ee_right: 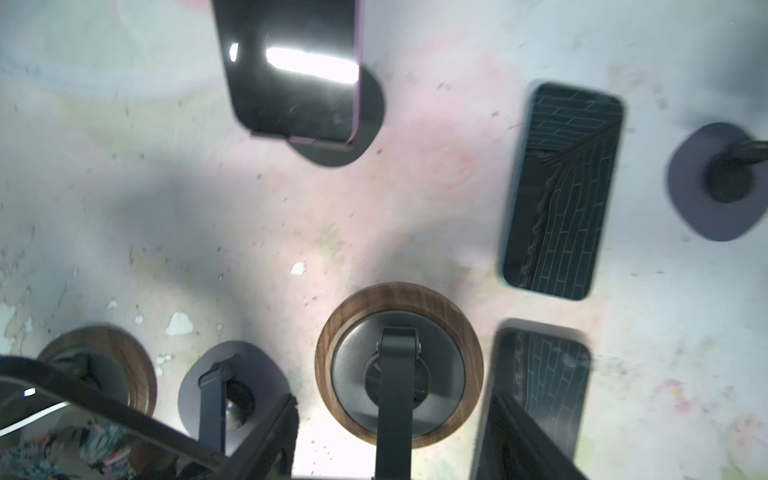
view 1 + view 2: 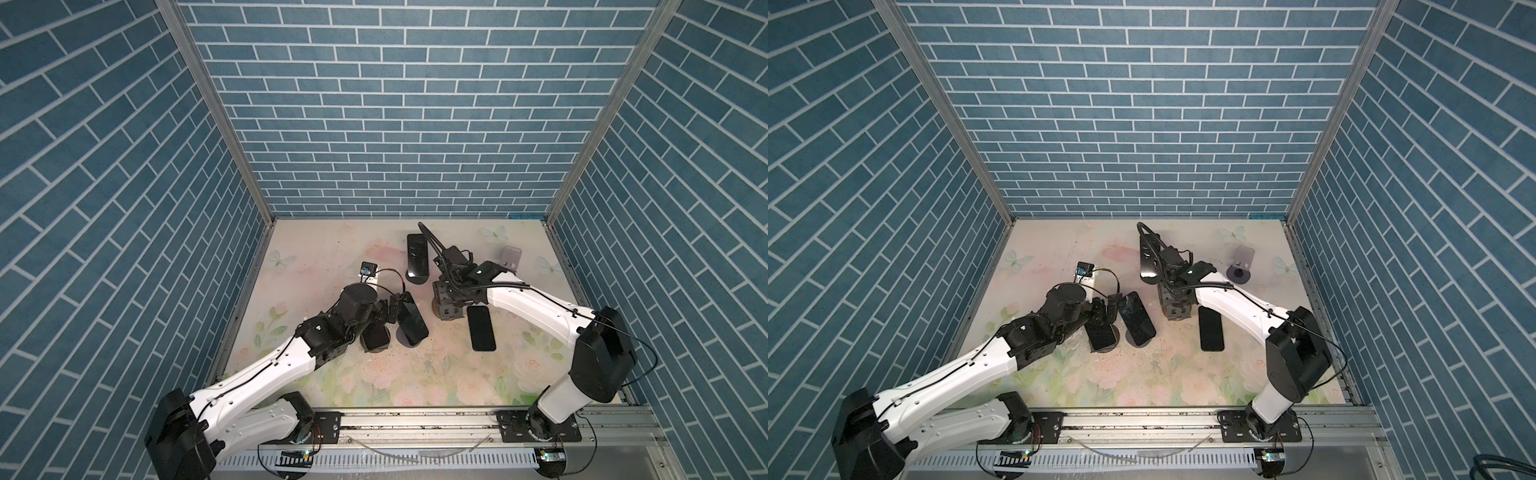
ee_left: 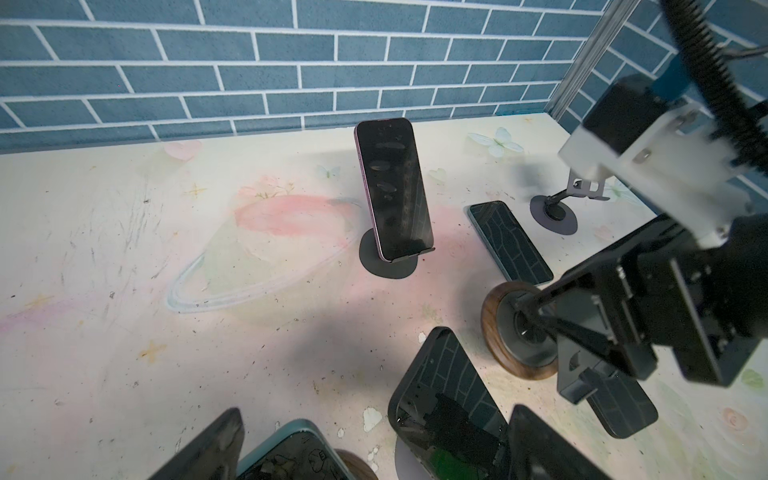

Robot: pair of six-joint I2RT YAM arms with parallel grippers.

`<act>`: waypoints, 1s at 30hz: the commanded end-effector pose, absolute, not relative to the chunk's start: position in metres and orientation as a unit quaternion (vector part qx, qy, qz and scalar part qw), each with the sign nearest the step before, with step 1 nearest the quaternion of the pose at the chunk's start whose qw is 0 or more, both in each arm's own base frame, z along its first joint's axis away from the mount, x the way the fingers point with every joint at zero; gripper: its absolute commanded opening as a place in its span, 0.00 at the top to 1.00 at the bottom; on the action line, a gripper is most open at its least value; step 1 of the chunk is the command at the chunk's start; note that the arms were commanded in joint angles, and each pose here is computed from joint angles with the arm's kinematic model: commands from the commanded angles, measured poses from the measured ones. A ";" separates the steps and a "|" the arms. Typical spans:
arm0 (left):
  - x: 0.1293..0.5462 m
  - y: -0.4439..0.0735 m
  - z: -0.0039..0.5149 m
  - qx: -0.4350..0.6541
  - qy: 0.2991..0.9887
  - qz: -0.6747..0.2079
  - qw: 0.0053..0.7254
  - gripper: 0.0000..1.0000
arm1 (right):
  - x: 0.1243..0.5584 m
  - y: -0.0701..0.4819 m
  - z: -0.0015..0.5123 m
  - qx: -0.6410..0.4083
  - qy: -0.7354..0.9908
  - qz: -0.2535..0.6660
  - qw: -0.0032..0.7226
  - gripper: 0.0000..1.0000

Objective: Remove the phone from the phone stand
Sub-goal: 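Push the empty stand farther from the robot with the right gripper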

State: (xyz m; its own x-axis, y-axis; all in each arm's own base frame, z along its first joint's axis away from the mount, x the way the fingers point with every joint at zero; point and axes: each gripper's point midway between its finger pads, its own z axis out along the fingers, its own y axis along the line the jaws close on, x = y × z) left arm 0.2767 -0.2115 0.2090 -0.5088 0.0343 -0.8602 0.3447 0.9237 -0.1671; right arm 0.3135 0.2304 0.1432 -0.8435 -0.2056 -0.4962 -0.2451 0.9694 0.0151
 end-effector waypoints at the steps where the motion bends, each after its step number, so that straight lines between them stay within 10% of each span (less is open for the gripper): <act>1: 0.275 -0.211 0.206 0.112 0.856 -0.158 0.480 0.00 | 0.328 0.196 0.173 -0.091 0.952 0.018 0.291 0.41; 30: 0.274 -0.204 0.205 0.105 0.861 -0.145 0.477 0.00 | 0.355 0.015 0.105 0.112 0.970 -0.050 0.210 0.41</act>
State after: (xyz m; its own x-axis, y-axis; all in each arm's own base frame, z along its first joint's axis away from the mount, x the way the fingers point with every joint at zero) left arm 0.2757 -0.2081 0.2047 -0.5206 0.0427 -0.8527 0.3328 0.9299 -0.1567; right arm 0.3535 0.0157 0.1111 -0.8802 0.2093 -0.4258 0.2559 0.9652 -0.0546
